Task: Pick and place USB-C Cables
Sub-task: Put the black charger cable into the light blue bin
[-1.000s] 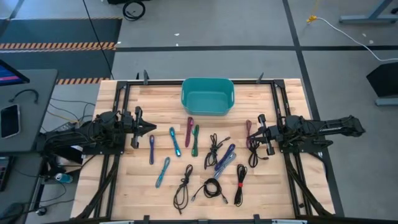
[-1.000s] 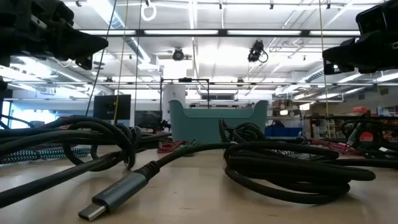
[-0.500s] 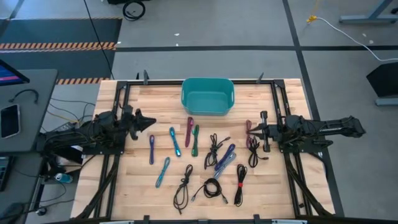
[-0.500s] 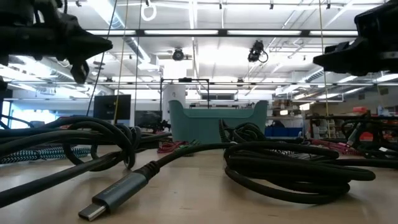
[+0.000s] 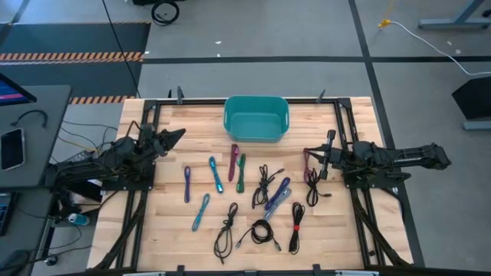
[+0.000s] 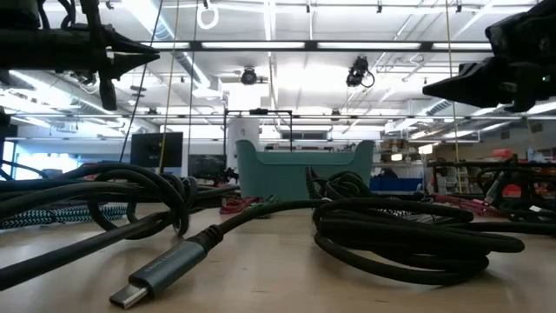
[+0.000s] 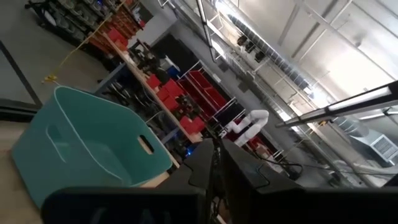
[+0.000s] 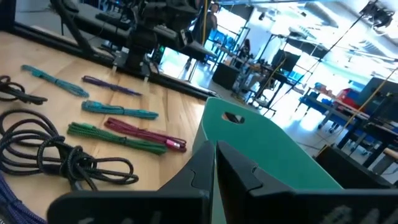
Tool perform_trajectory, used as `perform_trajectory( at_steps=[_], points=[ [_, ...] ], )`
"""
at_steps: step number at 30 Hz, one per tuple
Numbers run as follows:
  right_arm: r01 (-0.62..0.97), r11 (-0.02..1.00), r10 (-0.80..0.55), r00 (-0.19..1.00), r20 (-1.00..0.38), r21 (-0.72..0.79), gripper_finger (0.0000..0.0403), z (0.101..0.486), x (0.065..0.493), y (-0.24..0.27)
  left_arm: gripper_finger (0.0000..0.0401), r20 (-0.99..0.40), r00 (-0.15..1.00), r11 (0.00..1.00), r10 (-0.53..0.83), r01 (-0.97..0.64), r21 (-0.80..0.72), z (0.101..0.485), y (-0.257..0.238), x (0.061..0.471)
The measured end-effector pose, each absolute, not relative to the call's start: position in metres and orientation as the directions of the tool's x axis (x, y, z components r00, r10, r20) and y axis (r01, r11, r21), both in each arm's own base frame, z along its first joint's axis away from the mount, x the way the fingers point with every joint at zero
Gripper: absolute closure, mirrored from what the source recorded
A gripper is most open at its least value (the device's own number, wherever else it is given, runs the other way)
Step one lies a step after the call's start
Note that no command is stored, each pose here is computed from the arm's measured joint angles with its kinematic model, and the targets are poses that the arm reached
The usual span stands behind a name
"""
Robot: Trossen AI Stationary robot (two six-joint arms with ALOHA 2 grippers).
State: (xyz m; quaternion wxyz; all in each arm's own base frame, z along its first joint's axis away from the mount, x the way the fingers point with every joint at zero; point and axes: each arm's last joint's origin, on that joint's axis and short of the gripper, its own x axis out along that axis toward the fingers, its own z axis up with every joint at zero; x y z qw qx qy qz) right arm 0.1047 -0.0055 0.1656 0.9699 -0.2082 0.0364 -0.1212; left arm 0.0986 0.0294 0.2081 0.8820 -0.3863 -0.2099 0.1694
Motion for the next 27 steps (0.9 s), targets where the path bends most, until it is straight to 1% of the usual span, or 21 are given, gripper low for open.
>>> perform_trajectory(
  at_steps=[6,9,12,15,17,20,23,27],
  points=[
    [0.215,0.888,-0.236,0.972,-0.002,-0.408,0.0379,0.167,0.105,-0.005,0.0365,0.239,0.854,0.646,0.461,-0.138,-0.751,0.208,0.029,0.099],
    [0.187,0.912,-0.186,0.982,0.038,-0.365,0.0379,0.171,0.105,-0.004,0.0365,0.239,0.855,0.646,0.461,-0.138,-0.751,0.208,0.029,0.099],
    [0.107,0.974,-0.086,0.99,0.111,-0.197,0.0379,0.178,0.105,0.0,0.0365,0.239,0.854,0.646,0.461,-0.138,-0.751,0.208,0.029,0.099],
    [0.021,1.0,-0.024,0.975,0.219,0.019,0.0379,0.189,0.103,0.002,0.0365,0.239,0.854,0.643,0.461,-0.136,-0.754,0.208,0.029,0.099],
    [-0.054,0.984,-0.001,0.951,0.308,0.17,0.0379,0.197,0.101,0.002,0.0365,0.239,0.855,0.638,0.461,-0.132,-0.758,0.208,0.029,0.099],
    [-0.163,0.924,-0.007,0.898,0.441,0.347,0.0379,0.21,0.096,0.002,0.0365,0.239,0.855,0.638,0.461,-0.132,-0.758,0.208,0.029,0.099],
    [-0.264,0.854,-0.039,0.827,0.561,0.449,0.0379,0.222,0.089,0.001,0.0365,0.239,0.854,0.638,0.461,-0.132,-0.758,0.208,0.029,0.099],
    [-0.28,0.822,-0.132,0.753,0.644,0.496,0.0379,0.23,0.082,-0.002,0.0365,0.239,0.855,0.638,0.461,-0.132,-0.758,0.208,0.029,0.099]
  ],
)
